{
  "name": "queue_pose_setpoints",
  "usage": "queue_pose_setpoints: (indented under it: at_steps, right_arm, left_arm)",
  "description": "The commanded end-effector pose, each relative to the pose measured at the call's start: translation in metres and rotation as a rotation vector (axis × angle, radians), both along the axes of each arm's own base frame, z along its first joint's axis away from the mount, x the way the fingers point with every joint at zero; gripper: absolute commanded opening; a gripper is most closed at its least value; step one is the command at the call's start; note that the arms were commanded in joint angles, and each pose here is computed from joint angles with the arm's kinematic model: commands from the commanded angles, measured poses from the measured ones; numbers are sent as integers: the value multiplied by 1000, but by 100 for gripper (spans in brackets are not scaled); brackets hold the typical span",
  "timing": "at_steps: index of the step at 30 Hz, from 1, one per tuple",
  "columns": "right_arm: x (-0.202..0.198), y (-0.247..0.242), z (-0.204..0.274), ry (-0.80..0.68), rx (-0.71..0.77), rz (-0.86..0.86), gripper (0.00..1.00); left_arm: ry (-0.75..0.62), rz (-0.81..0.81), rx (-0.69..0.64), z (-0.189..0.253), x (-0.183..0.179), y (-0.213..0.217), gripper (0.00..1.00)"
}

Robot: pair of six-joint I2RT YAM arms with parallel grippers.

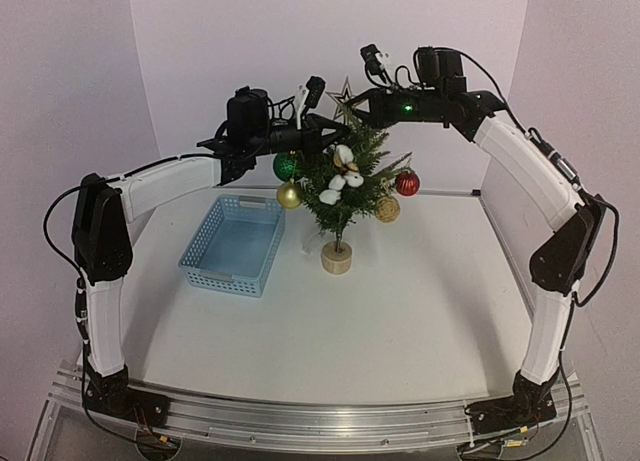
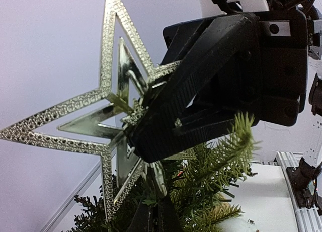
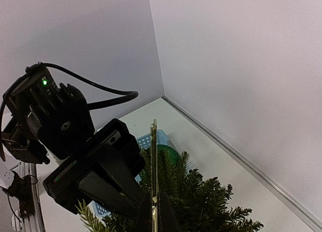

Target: Decorate the small christmas tree

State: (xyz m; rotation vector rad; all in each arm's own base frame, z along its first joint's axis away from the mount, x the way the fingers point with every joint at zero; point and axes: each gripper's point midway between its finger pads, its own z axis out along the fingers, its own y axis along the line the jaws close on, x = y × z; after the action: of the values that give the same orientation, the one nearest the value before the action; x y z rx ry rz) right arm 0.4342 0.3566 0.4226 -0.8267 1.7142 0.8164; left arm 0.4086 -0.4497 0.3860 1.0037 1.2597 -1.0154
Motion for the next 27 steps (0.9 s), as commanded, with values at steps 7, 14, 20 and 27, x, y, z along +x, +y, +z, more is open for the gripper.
queue_pose_setpoints:
  at_steps: [7,14,20,27]
  right_arm:
    - [-16,-5,58,-111,78,23,0]
    - [-13,-4,46,-84,62,16,0]
    - [-10,-1,38,-64,64,19,0]
    - [-8,1,38,-64,71,20,0]
  left_arm:
    - [-48,1,-42,25,-1,1,0]
    - [-45,1,-41,24,-1,1,0]
    - [-45,1,-41,24,0,1,0]
    - [-45,-1,-42,24,0,0,0]
